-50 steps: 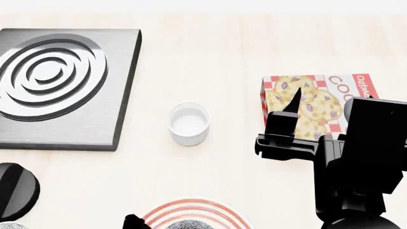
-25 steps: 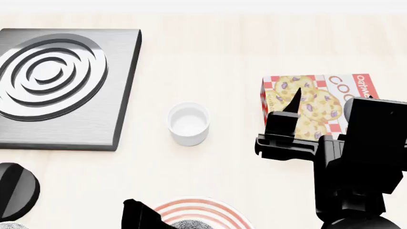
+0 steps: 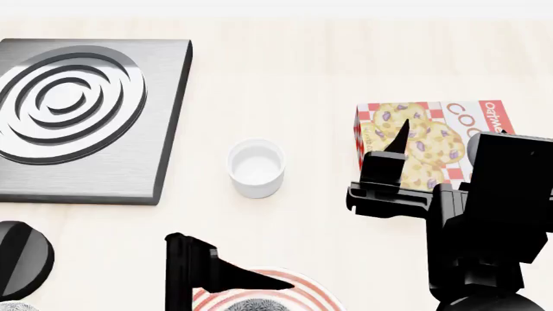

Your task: Pick the akita bowl on the stove and place it on the plate.

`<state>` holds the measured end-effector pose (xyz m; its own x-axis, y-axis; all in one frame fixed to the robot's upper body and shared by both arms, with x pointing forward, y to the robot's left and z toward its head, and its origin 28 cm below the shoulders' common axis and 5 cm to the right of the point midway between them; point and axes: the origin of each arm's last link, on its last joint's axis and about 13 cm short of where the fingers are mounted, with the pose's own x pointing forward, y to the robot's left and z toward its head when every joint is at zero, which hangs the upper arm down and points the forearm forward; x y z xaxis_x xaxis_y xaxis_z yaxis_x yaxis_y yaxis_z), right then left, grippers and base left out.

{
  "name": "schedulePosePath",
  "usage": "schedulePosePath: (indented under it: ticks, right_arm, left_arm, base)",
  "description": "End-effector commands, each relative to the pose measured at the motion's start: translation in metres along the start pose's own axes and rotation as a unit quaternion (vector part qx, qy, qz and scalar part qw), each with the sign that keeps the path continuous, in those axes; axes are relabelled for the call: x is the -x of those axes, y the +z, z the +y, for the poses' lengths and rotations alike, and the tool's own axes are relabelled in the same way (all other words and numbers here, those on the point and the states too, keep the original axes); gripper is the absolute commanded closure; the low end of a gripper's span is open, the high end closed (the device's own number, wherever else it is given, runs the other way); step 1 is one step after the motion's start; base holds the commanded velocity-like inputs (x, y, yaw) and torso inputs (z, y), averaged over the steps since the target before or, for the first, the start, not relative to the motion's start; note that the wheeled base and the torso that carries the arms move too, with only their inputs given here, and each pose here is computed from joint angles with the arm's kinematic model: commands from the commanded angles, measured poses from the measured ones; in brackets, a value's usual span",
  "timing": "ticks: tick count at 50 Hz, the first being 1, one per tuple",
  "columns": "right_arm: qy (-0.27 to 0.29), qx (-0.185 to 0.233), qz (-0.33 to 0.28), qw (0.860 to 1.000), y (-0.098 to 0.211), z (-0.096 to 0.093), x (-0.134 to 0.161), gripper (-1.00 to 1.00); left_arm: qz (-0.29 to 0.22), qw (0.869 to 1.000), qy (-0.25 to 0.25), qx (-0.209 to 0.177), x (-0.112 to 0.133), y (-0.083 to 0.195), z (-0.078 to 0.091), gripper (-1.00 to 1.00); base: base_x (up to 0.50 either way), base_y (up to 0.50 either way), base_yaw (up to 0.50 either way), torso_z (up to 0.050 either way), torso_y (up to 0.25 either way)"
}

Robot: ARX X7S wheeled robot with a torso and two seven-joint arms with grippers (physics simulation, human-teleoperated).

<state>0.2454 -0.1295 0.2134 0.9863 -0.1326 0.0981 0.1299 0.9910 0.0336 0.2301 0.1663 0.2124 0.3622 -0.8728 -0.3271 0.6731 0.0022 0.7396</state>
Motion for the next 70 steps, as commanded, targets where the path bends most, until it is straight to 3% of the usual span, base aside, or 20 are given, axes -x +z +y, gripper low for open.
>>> schedulePosePath:
  ticks: [1, 19, 30, 37, 46, 51, 55, 56, 70]
  right_arm:
    - [-0.002, -0.009, -0.006, 1.0, 0.001, -0.001, -0.001, -1.0]
    - [-0.002, -0.01, -0.006, 1.0, 0.001, -0.001, -0.001, -1.0]
    - [-0.002, -0.01, -0.006, 1.0, 0.001, -0.001, -0.001, -1.0]
    - [-0.002, -0.009, -0.006, 1.0, 0.001, -0.001, -0.001, -1.0]
    - [-0.002, -0.01, -0.006, 1.0, 0.001, -0.001, -0.001, -1.0]
    - [-0.002, -0.01, -0.006, 1.0, 0.001, -0.001, -0.001, -1.0]
    - [-0.002, -0.009, -0.006, 1.0, 0.001, -0.001, -0.001, -1.0]
    - [-0.002, -0.009, -0.006, 1.0, 0.001, -0.001, -0.001, -1.0]
    - [-0.002, -0.009, -0.006, 1.0, 0.001, -0.001, -0.001, -1.0]
  left_arm:
    - [-0.047, 0.998, 0.039, 0.034, 0.002, 0.015, 0.011, -1.0]
    - [-0.101, 0.983, 0.11, 0.105, 0.014, 0.019, 0.009, -1.0]
    - [-0.115, 0.964, 0.181, 0.156, 0.023, 0.015, 0.017, -1.0]
    - [-0.121, 0.948, 0.227, 0.187, 0.028, 0.011, 0.029, -1.0]
    - [-0.121, 0.911, 0.309, 0.245, 0.034, 0.009, 0.047, -1.0]
    - [-0.13, 0.891, 0.331, 0.281, 0.037, 0.011, 0.051, -1.0]
    - [-0.133, 0.887, 0.338, 0.286, 0.04, 0.011, 0.052, -1.0]
    - [-0.135, 0.878, 0.346, 0.303, 0.041, 0.011, 0.053, -1.0]
    - [-0.142, 0.857, 0.385, 0.311, 0.053, 0.012, 0.057, -1.0]
  base:
    - [0.0, 0.0, 0.0, 0.0, 0.0]
    - [0.0, 0.0, 0.0, 0.0, 0.0]
    - [0.0, 0.0, 0.0, 0.0, 0.0]
    - [0.0, 0.0, 0.0, 0.0, 0.0]
    - [0.0, 0.0, 0.0, 0.0, 0.0]
    - [0.0, 0.0, 0.0, 0.0, 0.0]
    - [0.0, 0.0, 0.0, 0.0, 0.0]
    - [0.0, 0.0, 0.0, 0.0, 0.0]
    - [0.0, 0.0, 0.0, 0.0, 0.0]
